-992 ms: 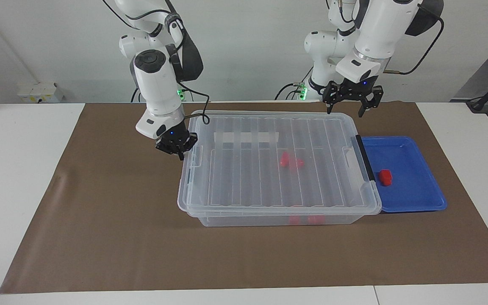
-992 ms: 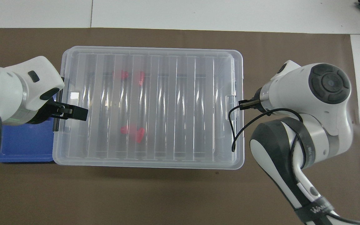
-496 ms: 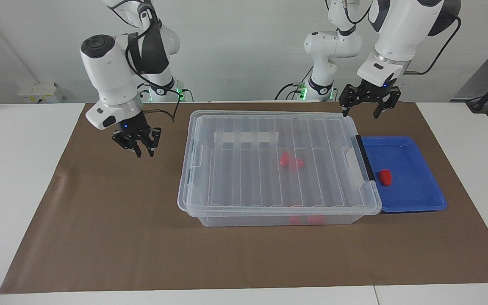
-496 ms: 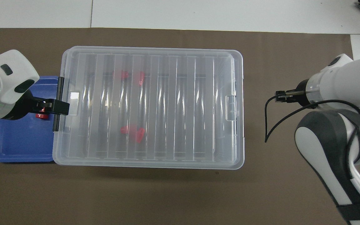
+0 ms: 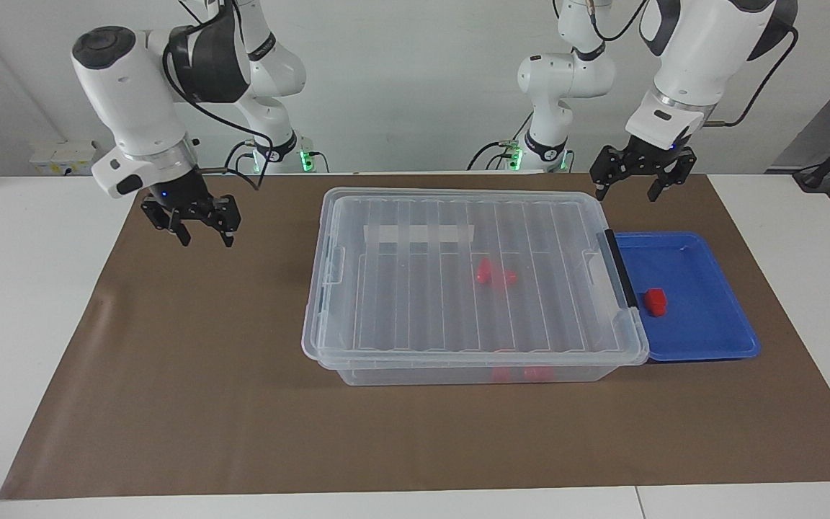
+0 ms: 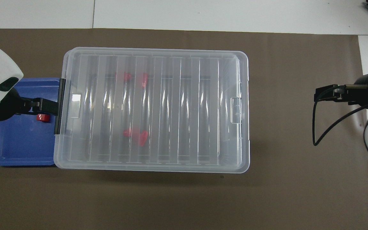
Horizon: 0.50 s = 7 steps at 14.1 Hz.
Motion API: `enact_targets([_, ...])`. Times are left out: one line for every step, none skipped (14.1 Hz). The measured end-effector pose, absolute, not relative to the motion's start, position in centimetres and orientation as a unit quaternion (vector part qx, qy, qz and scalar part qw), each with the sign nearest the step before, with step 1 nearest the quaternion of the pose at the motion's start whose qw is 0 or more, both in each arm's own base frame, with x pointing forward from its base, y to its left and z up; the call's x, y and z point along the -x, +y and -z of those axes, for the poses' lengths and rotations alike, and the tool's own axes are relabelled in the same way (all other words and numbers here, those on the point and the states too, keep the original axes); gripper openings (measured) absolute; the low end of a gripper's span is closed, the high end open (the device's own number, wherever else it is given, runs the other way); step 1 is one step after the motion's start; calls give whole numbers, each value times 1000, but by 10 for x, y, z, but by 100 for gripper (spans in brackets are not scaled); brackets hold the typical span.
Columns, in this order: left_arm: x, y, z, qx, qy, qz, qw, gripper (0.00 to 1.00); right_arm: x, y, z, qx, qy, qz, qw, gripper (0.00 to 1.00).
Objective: Place red block in blue tray from box
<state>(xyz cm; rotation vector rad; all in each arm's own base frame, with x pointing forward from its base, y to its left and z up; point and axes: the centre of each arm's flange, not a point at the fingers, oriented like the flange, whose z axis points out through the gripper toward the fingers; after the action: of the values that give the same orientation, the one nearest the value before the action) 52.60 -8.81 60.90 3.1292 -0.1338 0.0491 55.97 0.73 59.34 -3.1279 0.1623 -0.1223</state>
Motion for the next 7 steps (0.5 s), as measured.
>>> enact_targets([-526,-88,-609,-999,-43,-16,5,100,-558,9,-604,998,50,36,3,100])
enact_targets([-526,-89,-609,-999,-43,-16,5,100,-555,10,-613,998,49,33,3,100])
enact_targets([-526,-89,-609,-999,-43,-16,5,100,-553,10,-621,998,49,28,3,100])
enact_targets([-526,-89,-609,-999,-43,-16,5,100,-551,10,-626,999,49,22,3,100])
enact_targets([-526,-89,-609,-999,-43,-16,5,100,-548,9,-629,999,50,15,2,100])
enact_targets([-526,-89,-609,-999,-43,-16,5,100,-546,9,-631,999,51,7,2,100])
enact_targets([-526,-89,-609,-999,-43,-16,5,100,-543,8,-632,999,51,1,1,100])
